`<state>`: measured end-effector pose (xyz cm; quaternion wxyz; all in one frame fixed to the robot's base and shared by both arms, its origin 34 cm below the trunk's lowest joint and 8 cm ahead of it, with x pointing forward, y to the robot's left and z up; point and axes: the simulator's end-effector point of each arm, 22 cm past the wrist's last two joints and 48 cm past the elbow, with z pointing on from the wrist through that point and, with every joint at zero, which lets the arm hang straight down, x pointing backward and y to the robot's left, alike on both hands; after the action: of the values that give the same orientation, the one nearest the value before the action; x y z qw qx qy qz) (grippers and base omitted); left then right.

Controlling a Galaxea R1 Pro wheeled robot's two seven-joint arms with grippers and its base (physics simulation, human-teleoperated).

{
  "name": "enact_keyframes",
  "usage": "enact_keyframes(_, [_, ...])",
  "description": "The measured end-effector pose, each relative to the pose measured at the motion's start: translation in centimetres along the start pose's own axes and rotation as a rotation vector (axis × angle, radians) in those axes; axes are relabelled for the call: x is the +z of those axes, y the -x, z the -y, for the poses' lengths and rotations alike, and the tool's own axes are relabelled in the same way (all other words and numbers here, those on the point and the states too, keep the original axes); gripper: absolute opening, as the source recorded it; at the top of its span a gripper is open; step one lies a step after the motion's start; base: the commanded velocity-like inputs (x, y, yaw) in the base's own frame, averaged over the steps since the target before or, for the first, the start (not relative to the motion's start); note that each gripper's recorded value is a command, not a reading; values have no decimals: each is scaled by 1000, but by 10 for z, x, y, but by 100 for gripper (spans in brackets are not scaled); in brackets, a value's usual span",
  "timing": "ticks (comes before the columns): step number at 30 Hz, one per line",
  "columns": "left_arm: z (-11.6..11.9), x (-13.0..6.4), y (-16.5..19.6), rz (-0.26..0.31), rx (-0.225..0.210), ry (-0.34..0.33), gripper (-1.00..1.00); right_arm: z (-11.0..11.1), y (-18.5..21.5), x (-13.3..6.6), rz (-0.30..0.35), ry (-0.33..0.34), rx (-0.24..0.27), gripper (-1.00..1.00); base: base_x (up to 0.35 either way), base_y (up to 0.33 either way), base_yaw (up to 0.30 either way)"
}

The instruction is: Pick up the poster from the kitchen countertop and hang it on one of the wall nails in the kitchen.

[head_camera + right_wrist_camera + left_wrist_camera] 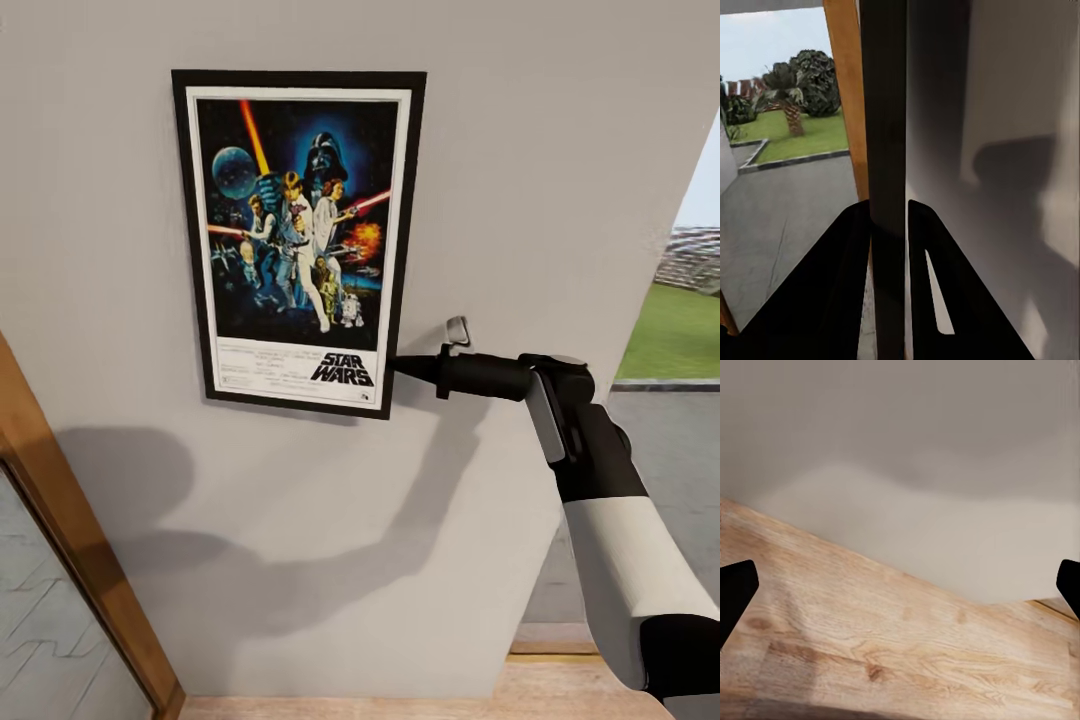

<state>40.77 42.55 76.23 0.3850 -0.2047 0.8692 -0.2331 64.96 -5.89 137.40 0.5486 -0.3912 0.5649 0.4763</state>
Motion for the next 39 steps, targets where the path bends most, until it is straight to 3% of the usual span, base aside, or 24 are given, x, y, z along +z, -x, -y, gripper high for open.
enact_keyframes(39, [0,0,0,1,1,0,100,-3,2,0,9,10,8,-100,3,-15,0])
